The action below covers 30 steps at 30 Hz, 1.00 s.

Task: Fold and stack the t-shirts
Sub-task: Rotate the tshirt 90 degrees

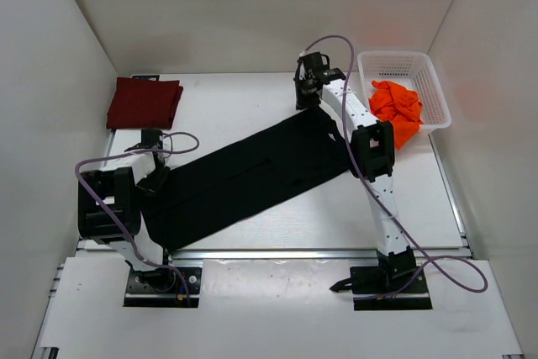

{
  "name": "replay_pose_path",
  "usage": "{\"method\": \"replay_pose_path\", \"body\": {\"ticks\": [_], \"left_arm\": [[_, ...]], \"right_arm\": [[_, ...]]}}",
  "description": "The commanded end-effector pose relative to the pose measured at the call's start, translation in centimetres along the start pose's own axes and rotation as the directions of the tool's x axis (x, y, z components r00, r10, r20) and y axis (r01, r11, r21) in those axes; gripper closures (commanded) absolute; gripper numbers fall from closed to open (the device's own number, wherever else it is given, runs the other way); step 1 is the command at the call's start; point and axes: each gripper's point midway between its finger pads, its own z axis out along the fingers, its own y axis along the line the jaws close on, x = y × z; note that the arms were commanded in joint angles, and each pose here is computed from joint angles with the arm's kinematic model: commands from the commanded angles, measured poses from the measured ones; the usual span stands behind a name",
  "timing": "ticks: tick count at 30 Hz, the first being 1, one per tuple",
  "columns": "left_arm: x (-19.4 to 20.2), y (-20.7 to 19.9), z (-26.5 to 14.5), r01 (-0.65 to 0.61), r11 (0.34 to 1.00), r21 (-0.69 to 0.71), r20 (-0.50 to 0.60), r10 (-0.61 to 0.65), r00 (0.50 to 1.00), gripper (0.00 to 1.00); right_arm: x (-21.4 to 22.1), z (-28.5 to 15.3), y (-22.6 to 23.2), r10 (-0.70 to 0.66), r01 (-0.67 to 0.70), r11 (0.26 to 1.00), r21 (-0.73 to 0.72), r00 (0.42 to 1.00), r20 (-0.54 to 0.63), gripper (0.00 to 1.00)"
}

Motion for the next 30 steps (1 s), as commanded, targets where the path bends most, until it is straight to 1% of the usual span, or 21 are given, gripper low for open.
{"method": "replay_pose_path", "body": {"ticks": [1,3,4,5,6,7,8,9,10,11,12,14,15,16,17,19,21,23,27,28,30], "left_arm": [[2.4,-2.3,-0.8,-0.012,0.993,0.114,-0.052,0.018,0.998,0.29],[1.4,-1.6,-1.6,0.026,0.994,0.105,-0.023,-0.024,0.999,0.27],[1.4,-1.8,-1.8,0.050,0.991,0.121,-0.024,-0.048,0.999,0.27],[0.9,-1.1,-2.2,0.068,0.993,0.101,-0.005,-0.068,0.998,0.26],[0.5,-1.0,-2.7,0.081,0.992,0.100,0.012,-0.083,0.997,0.26],[0.3,-0.5,-2.9,0.101,0.990,0.094,0.025,-0.104,0.994,0.25],[-0.3,0.0,-3.4,0.115,0.990,0.084,0.053,-0.120,0.991,0.26],[-0.6,0.5,-3.6,0.128,0.990,0.066,0.065,-0.133,0.989,0.24],[-0.7,1.1,-3.8,0.158,0.986,0.052,0.080,-0.161,0.984,0.24],[-1.2,1.6,-4.1,0.169,0.985,0.040,0.100,-0.172,0.980,0.25],[-1.7,2.1,-4.3,0.185,0.982,0.030,0.117,-0.188,0.975,0.25],[-2.2,2.6,-4.3,0.209,0.977,0.029,0.139,-0.211,0.967,0.25],[-2.8,2.9,-4.4,0.228,0.973,0.034,0.156,-0.230,0.961,0.25],[-3.1,2.5,-4.3,0.216,0.975,0.041,0.154,-0.220,0.963,0.25],[-3.2,2.2,-4.1,0.213,0.975,0.054,0.152,-0.219,0.964,0.26],[-3.7,1.1,-4.2,0.188,0.980,0.070,0.153,-0.197,0.968,0.26],[-3.4,0.0,-3.9,0.152,0.985,0.077,0.140,-0.162,0.977,0.26],[-2.9,-0.4,-3.4,0.130,0.989,0.068,0.120,-0.137,0.983,0.25],[-2.2,0.1,-2.0,0.106,0.994,0.041,0.046,-0.107,0.993,0.27],[-2.4,0.3,-2.1,0.099,0.994,0.039,0.046,-0.100,0.994,0.27],[-2.5,0.9,-2.2,0.075,0.997,0.027,0.051,-0.077,0.996,0.27]], "right_arm": [[-8.8,-7.2,5.3,-0.026,0.077,0.982,-0.174,0.960,0.279,0.85],[-10.5,-10.7,3.7,-0.008,0.050,0.991,-0.121,0.945,0.326,0.81],[-11.3,-13.3,3.2,0.004,0.032,0.995,-0.094,0.934,0.358,0.81],[-11.4,-15.4,2.3,0.025,0.004,0.997,-0.078,0.930,0.366,0.81],[-11.7,-16.2,0.7,0.045,-0.031,0.999,-0.043,0.925,0.378,0.81],[-11.2,-18.2,0.5,0.068,-0.059,0.998,-0.034,0.923,0.378,0.83],[-10.2,-19.5,-0.8,0.077,-0.080,0.997,-0.006,0.928,0.364,0.84],[-9.1,-19.6,-1.0,0.079,-0.084,0.996,0.001,0.937,0.340,0.85],[-7.1,-20.1,-1.8,0.077,-0.094,0.995,0.041,0.950,0.303,0.85],[-4.6,-20.0,-1.9,0.082,-0.098,0.994,0.050,0.964,0.254,0.87],[-3.2,-19.8,-2.4,0.095,-0.111,0.992,0.056,0.969,0.229,0.89],[2.1,-19.4,-3.2,0.114,-0.128,0.989,0.080,0.981,0.160,0.95],[2.0,-20.7,-3.1,0.129,-0.147,0.987,0.072,0.969,0.209,0.99],[5.8,-19.3,-4.1,0.148,-0.163,0.981,0.107,0.979,0.141,1.00],[8.2,-18.7,-4.5,0.159,-0.173,0.979,0.108,0.978,0.133,1.00],[11.1,-17.9,-4.7,0.204,-0.216,0.972,0.094,0.972,0.120,1.00],[13.7,-16.5,-5.1,0.231,-0.237,0.967,0.097,0.970,0.070,1.00],[14.8,-14.8,-5.5,0.234,-0.236,0.966,0.110,0.972,0.031,1.00],[15.0,-11.5,-6.2,0.281,-0.280,0.952,0.124,0.960,0.009,1.00],[15.5,-10.5,-6.4,0.302,-0.298,0.945,0.137,0.953,-0.015,1.00],[15.2,-9.1,-6.8,0.307,-0.299,0.943,0.150,0.951,-0.034,1.00]]}}
